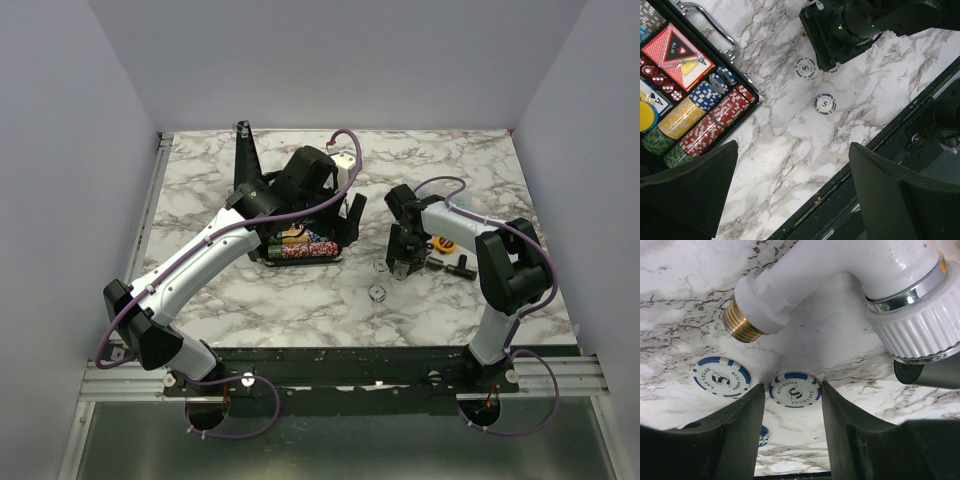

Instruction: Pack up texas hold em set

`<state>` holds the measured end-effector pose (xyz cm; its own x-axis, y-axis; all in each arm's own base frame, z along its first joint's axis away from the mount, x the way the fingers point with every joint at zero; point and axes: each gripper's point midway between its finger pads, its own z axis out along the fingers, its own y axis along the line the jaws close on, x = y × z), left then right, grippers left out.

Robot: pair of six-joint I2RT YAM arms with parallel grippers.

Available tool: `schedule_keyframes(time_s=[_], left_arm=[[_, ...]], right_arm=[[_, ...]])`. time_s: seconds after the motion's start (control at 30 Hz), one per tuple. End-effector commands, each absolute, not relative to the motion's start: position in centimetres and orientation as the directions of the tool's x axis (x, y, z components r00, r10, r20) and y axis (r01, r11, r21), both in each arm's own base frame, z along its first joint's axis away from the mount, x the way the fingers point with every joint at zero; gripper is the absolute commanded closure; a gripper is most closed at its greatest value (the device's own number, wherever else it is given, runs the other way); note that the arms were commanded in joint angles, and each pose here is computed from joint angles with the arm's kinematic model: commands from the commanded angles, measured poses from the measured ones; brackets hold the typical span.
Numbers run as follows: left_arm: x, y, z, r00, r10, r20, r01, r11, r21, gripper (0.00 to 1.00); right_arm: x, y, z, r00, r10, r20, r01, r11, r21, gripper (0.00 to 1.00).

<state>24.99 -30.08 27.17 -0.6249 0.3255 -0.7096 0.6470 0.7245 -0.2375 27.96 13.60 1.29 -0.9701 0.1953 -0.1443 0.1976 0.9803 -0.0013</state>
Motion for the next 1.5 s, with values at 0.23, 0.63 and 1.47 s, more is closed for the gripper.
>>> schedule_keyframes(time_s=[0.23, 0.63, 1.47], left_arm=[[25.3, -29.8, 27.8, -0.608, 0.324, -0.725, 0.649, 0.728, -0.219, 0.08], [25.2, -29.9, 27.9, -0.608, 0.323, -0.725, 0.652, 0.725, -0.224, 0.08], [25.1, -29.8, 28.0, -0.608, 0.320, -0.727, 0.651, 0.725, -0.226, 0.08]], right_arm=[[26.5, 12.0, 0.7, -0.978, 0.179, -0.108, 0.188, 0.979, -0.075, 0.58], [26.6, 14.1, 4.0, -0.970, 0.190, -0.153, 0.187, 0.982, 0.034, 0.61], [22.2, 20.9, 3.1, -0.988, 0.134, -0.081, 0.123, 0.984, 0.127, 0.59]])
